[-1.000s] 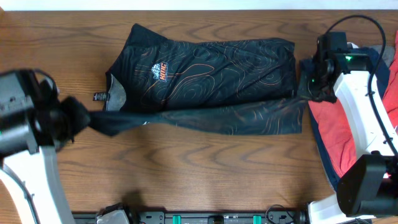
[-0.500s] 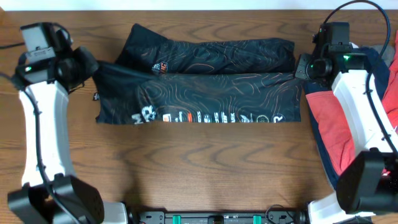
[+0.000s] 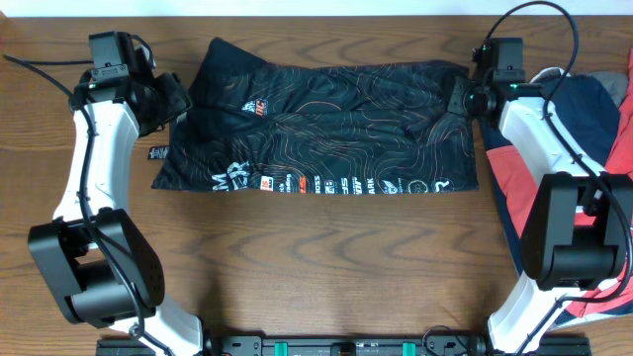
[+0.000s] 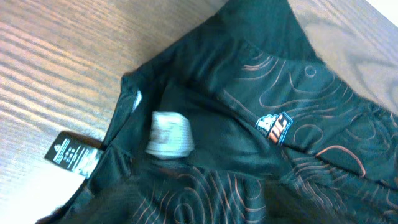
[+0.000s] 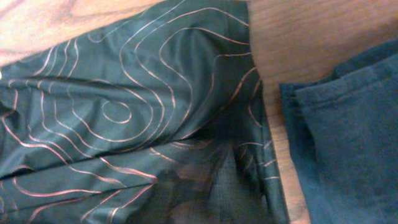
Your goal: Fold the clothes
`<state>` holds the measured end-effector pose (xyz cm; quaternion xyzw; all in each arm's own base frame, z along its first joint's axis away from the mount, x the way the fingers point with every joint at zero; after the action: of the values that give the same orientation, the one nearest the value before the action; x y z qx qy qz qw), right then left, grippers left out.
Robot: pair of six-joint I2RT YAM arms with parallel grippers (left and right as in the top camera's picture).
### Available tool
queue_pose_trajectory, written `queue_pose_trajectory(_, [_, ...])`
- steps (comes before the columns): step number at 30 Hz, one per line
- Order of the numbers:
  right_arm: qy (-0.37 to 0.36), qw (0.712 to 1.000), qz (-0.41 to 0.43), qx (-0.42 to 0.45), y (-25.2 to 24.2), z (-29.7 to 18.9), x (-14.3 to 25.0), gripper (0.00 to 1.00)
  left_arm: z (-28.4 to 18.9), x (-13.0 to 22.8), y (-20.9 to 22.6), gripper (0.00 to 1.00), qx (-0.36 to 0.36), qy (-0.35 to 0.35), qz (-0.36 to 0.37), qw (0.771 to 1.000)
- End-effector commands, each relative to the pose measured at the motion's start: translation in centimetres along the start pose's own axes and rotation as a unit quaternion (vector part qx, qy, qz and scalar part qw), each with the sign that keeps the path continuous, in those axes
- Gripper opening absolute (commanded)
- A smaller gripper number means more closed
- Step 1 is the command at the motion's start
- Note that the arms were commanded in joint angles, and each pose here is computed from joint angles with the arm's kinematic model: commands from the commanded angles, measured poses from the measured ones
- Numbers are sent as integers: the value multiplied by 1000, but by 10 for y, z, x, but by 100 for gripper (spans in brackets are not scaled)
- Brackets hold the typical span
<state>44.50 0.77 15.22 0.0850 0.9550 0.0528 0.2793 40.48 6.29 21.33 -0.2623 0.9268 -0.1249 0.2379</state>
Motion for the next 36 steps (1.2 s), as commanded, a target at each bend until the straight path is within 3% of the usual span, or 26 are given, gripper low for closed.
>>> queue_pose_trajectory(1, [4,1000,-2,7,2,2,2,48,-7,2,6,73,-13,8,15,1000])
queue_pose_trajectory(9, [140,988,1,72,-15,-3,45,52,-14,33,41,78,-138,100,-12,985])
queue_pose_trajectory(13, [200,976,1,83,-20,-2,72,54,-4,46,50,79,-150,118,-14,982])
queue_pose_trajectory(19, [219,972,1,87,-26,8,97,56,26,69,67,83,-157,116,-19,981])
queue_pose_trajectory(21, [224,971,1,88,-27,10,102,50,35,77,72,83,-156,113,-19,981])
queue_pose_trajectory(26, [235,968,0,90,-28,11,110,20,51,85,80,82,-147,89,-16,985])
queue_pose_trajectory(28, [235,968,0,90,-28,11,111,9,54,86,81,76,-145,83,-15,986])
queue_pose_trajectory(30, [236,968,1,88,-28,11,111,1,56,86,81,62,-143,79,-14,986])
queue_pose_trajectory(32, [237,967,1,88,-28,11,111,1,57,87,82,43,-143,79,-14,986])
queue_pose_trajectory(34, [237,967,1,88,-28,11,111,1,58,89,83,38,-144,81,-14,986])
queue_pose_trajectory(36, [237,967,1,89,-28,11,111,1,58,92,84,25,-146,85,-15,985])
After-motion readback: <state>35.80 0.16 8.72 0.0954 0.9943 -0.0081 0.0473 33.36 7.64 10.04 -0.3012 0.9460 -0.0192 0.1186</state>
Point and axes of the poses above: each gripper's point midway between its finger pads, its own z axis out along the fingers, its own y axis along the line the jaws close on, x = y × z, the point moved 9 cm from there along -z, back along the fingers, and after that the axes turned 5 degrees about -z, right-handed, at the moved point
